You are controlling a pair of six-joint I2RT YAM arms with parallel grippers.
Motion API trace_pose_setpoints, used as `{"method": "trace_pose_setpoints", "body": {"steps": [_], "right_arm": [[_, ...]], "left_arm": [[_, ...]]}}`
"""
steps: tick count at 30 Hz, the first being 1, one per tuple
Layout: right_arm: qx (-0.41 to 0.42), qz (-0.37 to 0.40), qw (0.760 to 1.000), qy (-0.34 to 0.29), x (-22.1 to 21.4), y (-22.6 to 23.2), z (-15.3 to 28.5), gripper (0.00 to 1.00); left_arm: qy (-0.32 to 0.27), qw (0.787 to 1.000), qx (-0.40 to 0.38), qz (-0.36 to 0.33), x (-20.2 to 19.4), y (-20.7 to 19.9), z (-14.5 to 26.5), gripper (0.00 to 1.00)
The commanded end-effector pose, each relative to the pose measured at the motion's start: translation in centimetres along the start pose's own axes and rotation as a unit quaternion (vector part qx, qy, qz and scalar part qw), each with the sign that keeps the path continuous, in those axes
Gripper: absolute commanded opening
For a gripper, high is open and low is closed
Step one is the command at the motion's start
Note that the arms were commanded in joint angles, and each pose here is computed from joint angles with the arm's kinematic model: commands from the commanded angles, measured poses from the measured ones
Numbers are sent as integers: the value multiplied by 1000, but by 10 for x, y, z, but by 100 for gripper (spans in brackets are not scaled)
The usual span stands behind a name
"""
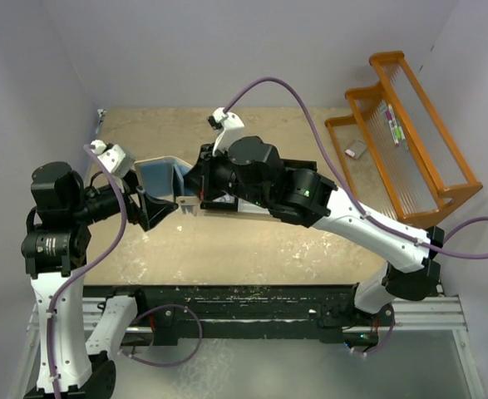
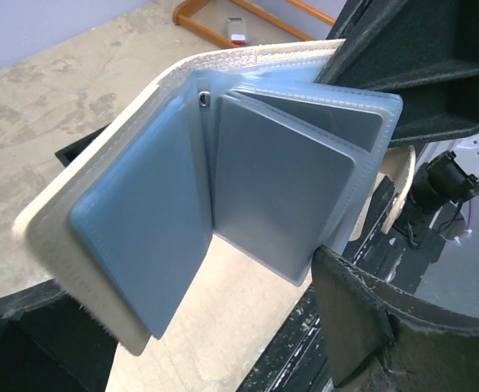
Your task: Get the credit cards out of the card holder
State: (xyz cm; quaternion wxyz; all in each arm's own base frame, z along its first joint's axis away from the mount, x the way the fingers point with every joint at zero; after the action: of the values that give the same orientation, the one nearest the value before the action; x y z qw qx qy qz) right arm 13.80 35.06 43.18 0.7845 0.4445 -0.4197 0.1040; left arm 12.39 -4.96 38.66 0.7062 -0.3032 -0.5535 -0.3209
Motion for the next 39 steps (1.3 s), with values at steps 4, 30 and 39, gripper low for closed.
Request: {"method": "trace_pose_setpoints", "body": {"steps": [4, 30, 39], "right_arm": [[41, -15, 998, -49, 21, 11, 32, 0], [216, 7, 975, -47, 16, 17, 83, 0], [244, 15, 968, -47, 16, 19, 92, 0]], "left_arm": [[-17, 998, 43, -50, 17, -4, 10, 84], [-43, 996, 69, -32, 38, -11, 18, 65], [-53, 992, -113, 16, 42, -37, 17, 82]]}}
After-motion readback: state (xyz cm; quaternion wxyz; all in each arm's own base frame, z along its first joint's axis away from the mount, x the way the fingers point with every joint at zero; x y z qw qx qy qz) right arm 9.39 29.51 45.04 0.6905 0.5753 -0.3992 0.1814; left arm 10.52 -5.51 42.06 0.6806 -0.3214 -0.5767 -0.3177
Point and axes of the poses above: each gripper's point midway between its finger pads, its own z axis back along the fingers, its own y axis along the line the jaws close on, x = y × z, the point moved 10 cm from there along z, back along the fingers, and after that the axes turned 7 degrees about -z, right-handed, at the moved point
